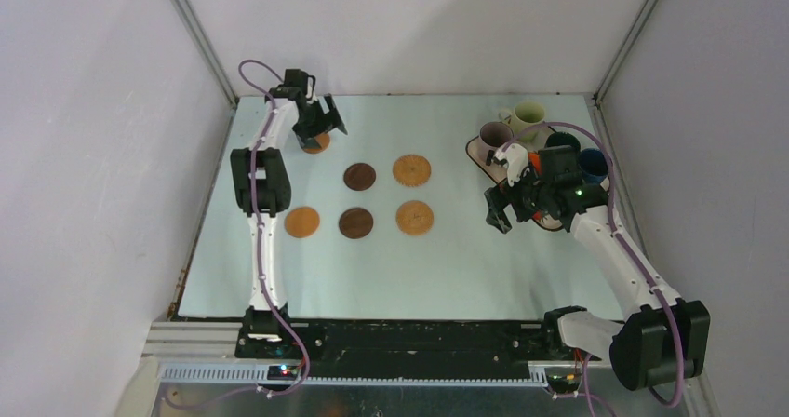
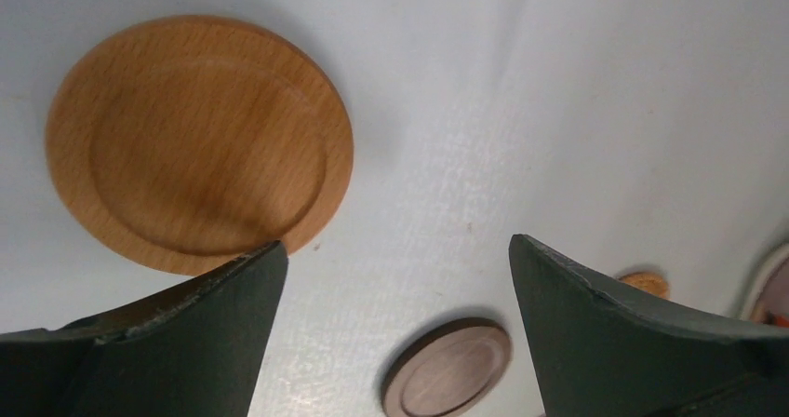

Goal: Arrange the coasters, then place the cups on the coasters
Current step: Move the coaster to the center of the board.

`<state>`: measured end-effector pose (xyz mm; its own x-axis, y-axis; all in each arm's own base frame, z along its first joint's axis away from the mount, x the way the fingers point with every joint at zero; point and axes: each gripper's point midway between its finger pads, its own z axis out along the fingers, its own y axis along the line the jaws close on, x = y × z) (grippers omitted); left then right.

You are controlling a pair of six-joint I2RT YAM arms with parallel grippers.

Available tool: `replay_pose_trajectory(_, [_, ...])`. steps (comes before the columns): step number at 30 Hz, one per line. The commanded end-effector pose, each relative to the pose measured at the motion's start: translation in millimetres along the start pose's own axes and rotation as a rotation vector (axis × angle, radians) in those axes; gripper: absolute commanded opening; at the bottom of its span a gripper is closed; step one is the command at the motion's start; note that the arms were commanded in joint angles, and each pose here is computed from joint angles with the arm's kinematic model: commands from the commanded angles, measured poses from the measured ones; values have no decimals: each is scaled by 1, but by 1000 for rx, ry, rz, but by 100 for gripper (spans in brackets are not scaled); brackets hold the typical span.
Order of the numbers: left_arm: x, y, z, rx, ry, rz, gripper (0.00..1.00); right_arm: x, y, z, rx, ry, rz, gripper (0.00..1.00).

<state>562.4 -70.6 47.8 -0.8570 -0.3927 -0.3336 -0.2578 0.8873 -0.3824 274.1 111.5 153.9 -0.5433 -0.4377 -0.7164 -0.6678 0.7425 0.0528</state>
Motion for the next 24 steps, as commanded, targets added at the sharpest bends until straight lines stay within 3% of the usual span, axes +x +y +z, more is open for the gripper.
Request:
replay_pose_trajectory(1, [-17,0,11,15,-51,-88,100,-4,-6,2,19,-15,-18,100])
replay_pose_trajectory(13, [-18,11,8,-25,-76,-142,100,-1,-8,4,25,-5,-23,100])
replay_pose_trajectory(17, [-11,41,-2,-107,-69,-232,100,-1,-8,4,26,-5,-23,100])
replay_pose_trajectory(24, [-5,76,-20,-295,-110,-232,100,-3,-8,2,28,-11,-25,100])
